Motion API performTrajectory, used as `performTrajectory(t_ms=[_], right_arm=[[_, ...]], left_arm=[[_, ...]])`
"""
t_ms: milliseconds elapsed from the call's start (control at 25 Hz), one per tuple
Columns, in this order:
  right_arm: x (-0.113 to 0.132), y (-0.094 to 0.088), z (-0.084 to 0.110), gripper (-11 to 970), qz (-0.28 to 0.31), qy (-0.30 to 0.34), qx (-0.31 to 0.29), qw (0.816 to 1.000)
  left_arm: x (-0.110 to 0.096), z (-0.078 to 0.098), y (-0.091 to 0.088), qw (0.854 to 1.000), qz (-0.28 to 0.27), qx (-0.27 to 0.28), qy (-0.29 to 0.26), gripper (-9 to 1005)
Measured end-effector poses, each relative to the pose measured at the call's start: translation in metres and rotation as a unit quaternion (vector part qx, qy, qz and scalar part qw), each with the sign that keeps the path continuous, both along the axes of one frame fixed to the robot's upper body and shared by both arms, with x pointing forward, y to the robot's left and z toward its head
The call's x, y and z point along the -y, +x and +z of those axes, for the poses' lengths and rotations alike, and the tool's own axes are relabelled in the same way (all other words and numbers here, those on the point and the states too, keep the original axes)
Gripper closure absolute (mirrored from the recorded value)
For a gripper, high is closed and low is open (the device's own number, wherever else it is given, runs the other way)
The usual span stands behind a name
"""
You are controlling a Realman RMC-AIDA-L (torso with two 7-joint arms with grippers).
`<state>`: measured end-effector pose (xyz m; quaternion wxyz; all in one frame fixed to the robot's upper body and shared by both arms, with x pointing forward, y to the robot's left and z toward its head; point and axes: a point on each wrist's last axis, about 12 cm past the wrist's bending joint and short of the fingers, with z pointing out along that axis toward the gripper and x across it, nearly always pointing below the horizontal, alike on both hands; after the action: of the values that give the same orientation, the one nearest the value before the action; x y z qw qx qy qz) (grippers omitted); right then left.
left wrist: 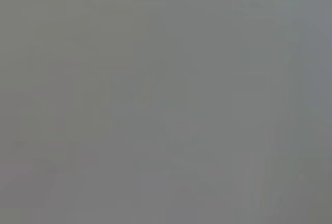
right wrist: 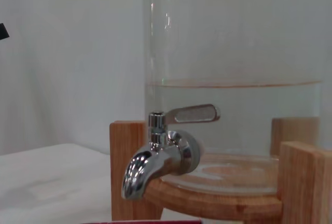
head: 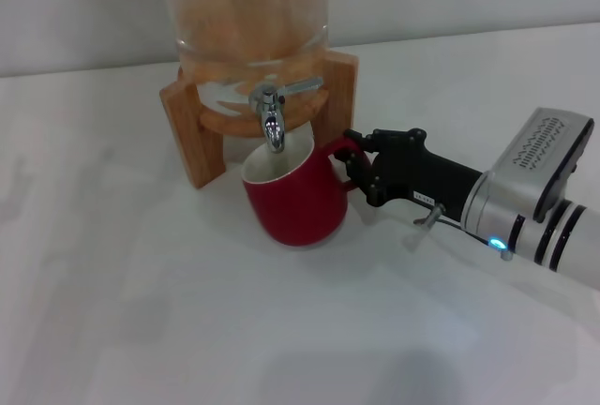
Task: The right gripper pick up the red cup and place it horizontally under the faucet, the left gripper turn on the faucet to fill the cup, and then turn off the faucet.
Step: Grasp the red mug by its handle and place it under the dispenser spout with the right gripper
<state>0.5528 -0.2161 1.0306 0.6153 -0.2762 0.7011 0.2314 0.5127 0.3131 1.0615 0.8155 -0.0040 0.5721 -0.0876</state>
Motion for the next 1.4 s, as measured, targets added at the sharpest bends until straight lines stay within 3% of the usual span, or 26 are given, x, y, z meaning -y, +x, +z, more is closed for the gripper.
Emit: performTrajectory(t_ms=[1400], right_arm=[[0.008, -0.015, -0.009, 816, -0.002, 0.0, -0.008, 1.0]], left_arm=[[0.002, 0.001, 0.003, 1.0, -0.004, 0.002, 0.001, 116]])
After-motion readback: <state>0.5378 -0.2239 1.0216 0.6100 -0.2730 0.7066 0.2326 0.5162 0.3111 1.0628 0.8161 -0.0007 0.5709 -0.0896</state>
